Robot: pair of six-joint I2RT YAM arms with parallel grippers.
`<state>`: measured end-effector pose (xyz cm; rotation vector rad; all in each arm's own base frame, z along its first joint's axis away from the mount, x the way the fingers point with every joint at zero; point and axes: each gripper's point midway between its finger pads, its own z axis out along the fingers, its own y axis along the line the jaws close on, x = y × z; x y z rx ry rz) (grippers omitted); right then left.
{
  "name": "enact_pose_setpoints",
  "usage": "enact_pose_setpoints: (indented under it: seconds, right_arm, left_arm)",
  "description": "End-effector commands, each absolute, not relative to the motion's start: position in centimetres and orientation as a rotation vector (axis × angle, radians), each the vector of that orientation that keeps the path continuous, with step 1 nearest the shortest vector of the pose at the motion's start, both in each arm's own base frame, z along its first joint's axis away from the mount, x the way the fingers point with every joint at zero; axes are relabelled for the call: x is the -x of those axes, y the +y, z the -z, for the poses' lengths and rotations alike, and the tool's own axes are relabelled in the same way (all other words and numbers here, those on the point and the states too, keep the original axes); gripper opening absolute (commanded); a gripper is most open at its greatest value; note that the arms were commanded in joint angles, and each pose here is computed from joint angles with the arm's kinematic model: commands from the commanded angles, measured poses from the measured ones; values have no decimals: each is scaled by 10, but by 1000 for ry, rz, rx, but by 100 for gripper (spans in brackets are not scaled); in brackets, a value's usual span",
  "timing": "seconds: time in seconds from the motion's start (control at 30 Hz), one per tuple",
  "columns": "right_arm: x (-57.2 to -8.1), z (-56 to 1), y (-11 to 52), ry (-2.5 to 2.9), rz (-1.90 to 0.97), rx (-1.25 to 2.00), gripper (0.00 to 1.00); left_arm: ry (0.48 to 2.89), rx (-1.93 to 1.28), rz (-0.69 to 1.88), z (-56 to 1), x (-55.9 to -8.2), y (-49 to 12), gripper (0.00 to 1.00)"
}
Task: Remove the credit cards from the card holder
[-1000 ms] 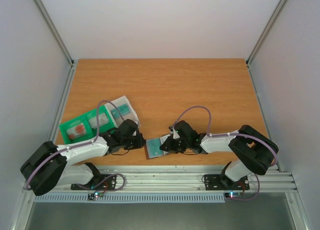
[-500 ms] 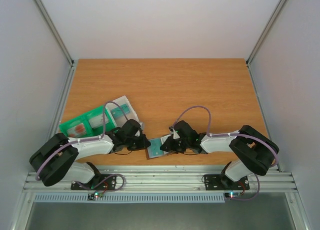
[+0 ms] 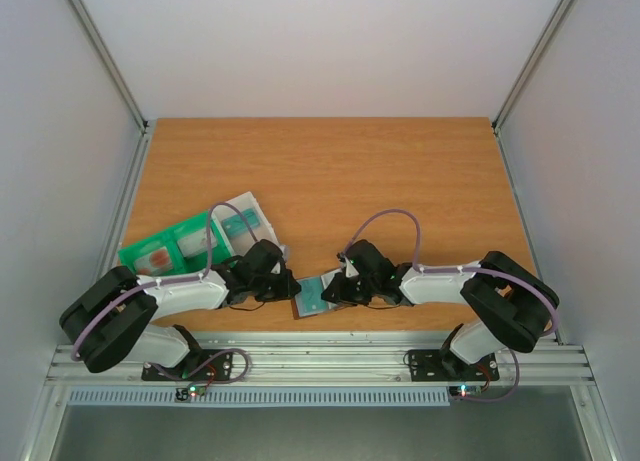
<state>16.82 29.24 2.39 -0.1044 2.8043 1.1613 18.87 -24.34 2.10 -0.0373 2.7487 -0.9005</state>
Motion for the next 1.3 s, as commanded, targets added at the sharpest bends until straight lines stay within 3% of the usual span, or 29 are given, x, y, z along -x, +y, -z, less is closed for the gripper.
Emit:
enact_pose_setpoints:
  seconds: [0.0,0.2,0.43,0.9,1.27]
  right_arm:
    - [-171,-21,291,2801,-1147,106,14]
    - [-173,-20,280,2802,-1065,75,7]
    - [-172,-34,285,2777,-1124,92,8]
    - [-178,-34,307,2797,-1177,167,19]
    - [-177,-7,289,2856,-1049,124,13]
  left_arm:
    - [2808,53,709,4,-182,-217,12]
    - [2825,71,707,2,-180,-215,18]
    - [2784,67,791,-19,-182,-224,25]
    - [2817,48,784,-4,-180,-226,15]
    - [2828,30,717,-1,-181,-221,17]
